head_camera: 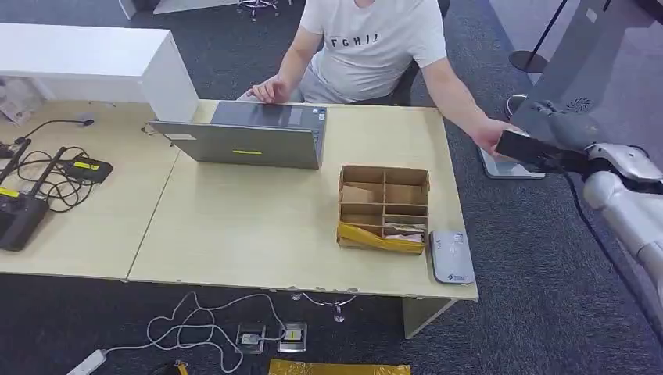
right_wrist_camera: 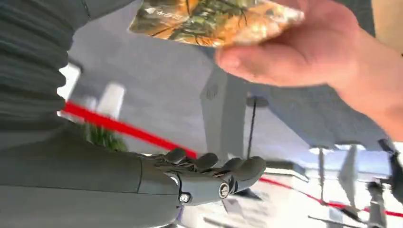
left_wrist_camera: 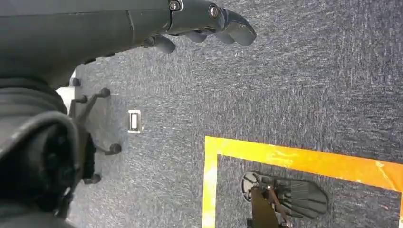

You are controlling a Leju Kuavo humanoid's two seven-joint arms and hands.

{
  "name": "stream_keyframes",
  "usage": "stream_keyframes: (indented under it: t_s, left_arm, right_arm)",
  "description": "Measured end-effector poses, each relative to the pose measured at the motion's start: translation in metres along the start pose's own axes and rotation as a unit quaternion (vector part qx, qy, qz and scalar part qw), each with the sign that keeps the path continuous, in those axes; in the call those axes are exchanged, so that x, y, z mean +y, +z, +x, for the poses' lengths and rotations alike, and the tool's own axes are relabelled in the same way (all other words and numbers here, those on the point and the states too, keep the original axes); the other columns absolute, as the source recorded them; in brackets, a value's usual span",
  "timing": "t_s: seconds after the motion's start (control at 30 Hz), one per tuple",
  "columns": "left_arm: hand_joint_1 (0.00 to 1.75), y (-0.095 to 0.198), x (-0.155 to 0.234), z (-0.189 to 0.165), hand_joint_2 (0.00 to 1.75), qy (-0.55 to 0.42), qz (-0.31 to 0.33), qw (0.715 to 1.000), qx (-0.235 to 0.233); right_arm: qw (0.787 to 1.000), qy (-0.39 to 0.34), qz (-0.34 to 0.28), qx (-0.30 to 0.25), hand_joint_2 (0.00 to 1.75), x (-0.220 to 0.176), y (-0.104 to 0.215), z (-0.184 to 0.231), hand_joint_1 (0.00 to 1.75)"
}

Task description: Pass the card to the sensor for recognition and then transmit it.

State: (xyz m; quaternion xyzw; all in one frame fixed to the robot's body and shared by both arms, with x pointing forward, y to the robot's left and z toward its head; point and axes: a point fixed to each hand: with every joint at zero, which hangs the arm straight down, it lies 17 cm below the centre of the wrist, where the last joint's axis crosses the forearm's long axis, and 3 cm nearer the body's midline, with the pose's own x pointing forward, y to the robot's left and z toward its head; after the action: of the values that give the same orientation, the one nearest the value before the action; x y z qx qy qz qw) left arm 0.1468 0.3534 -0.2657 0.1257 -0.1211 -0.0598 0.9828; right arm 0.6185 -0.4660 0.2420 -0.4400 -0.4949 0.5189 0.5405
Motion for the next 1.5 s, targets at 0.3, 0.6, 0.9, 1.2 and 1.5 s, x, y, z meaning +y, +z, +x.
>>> stream_keyframes:
  t_s: [0.3, 0.6, 0.9, 1.2, 1.5]
  left_arm:
    - [0.00, 0.000, -0.002, 0.001, 0.00, -0.002, -0.001, 1.000, -0.001]
    - [0.00, 0.000, -0.002, 0.002, 0.00, -0.004, -0.001, 1.000, -0.002]
    - [0.00, 0.000, -0.002, 0.004, 0.00, -0.005, -0.002, 1.000, -0.003]
    - [0.00, 0.000, -0.003, 0.003, 0.00, -0.005, -0.002, 1.000, 0.000]
    - [0.00, 0.000, -0.003, 0.002, 0.00, -0.005, -0.001, 1.000, 0.000]
  right_arm:
    - [0.993, -0.112, -0.022, 0.011, 1.75, -0.027, -0.007, 0.006, 0.00]
    - [0.989, -0.142, -0.035, 0.009, 1.75, -0.035, -0.011, 0.012, 0.26]
    - [0.990, -0.113, -0.078, -0.011, 1.75, -0.048, -0.015, 0.022, 0.00]
    - [0.992, -0.098, -0.084, -0.017, 1.75, -0.046, -0.017, 0.026, 1.75]
    - [0.993, -0.092, -0.078, -0.019, 1.75, -0.041, -0.018, 0.030, 1.75]
